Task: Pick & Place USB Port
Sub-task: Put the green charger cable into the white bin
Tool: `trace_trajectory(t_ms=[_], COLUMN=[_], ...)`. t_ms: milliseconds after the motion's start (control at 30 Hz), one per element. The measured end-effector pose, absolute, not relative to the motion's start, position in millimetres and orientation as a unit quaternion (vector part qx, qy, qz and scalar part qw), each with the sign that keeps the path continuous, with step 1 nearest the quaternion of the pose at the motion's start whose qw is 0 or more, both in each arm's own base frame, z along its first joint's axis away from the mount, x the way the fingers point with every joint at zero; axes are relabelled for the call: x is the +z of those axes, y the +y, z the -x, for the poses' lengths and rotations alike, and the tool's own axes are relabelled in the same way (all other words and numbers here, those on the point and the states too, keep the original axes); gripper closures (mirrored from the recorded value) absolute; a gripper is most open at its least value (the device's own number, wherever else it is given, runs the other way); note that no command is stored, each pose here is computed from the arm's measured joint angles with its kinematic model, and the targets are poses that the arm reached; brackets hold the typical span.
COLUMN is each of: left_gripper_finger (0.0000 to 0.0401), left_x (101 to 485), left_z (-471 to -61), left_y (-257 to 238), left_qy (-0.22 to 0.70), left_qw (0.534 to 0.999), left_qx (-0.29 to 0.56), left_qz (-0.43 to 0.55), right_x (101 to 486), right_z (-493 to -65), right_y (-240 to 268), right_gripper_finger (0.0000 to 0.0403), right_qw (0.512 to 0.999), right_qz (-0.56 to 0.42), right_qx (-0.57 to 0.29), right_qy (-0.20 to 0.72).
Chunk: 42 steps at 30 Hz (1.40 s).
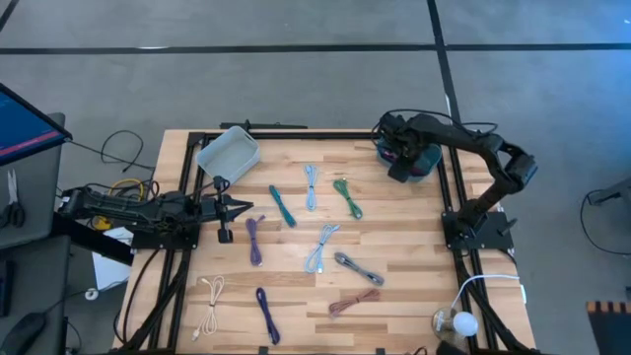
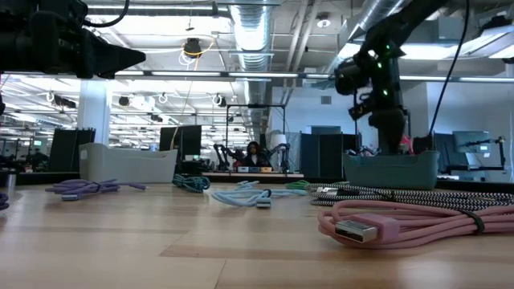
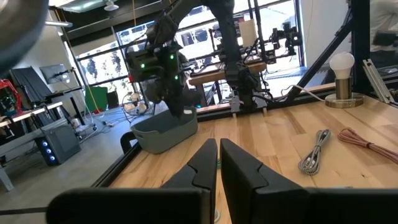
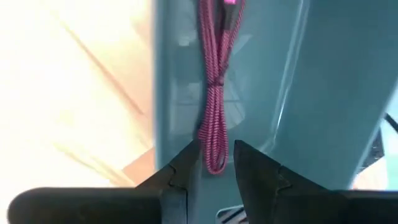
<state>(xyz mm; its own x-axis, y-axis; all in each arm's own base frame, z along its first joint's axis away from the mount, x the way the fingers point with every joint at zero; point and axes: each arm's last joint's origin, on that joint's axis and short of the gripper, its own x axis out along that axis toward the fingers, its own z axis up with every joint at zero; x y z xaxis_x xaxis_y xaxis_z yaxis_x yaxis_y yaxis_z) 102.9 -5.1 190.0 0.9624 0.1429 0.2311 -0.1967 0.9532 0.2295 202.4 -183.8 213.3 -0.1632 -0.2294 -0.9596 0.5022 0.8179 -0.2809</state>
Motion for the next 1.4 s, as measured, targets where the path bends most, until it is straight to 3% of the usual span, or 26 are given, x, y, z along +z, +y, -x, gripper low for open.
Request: trace_trajectory(t_ms=[300,467,633,867,1100,1400], left_gripper_finger=[0.038,0.038,0.038,0.038,0.038,0.038], left_x=[190.0,190.0,190.1,190.1,190.1,190.1], left_z=[-102.9,-102.9,-102.9,-102.9,-102.9,-102.9], left_y=[-5.1,-5.1,-5.1,-5.1,-5.1,-5.1], left_qy=[-0.106,-0.107,-0.107,-0.108,-0.109,-0.109], left_qw=[0.982,0.982,0.982,0.984,0.985,0.985], left_qx=[0.087,0.086,0.086,0.085,0.083,0.083], left_qz=[-0.126,-0.126,-0.126,-0.112,-0.1,-0.1], right_x=[247.6,268.3,300.4,337.4,335.1,295.5], right_z=[-245.6,-257.8,-251.5,-214.3,-184.9,-170.3], right_y=[-146.1,-108.1,-67.0,-22.5,8.3,29.7], right_gripper_finger=[0.0317,0.0317,0.0329,0.0343,0.0344,0.0344], right_qw=[0.717,0.773,0.851,0.931,0.972,0.984], right_qz=[-0.133,-0.084,-0.025,-0.019,0.0,0.008], right_qx=[-0.192,-0.141,-0.11,-0.076,-0.005,0.056], right_qy=[0.657,0.613,0.513,0.357,0.234,0.167])
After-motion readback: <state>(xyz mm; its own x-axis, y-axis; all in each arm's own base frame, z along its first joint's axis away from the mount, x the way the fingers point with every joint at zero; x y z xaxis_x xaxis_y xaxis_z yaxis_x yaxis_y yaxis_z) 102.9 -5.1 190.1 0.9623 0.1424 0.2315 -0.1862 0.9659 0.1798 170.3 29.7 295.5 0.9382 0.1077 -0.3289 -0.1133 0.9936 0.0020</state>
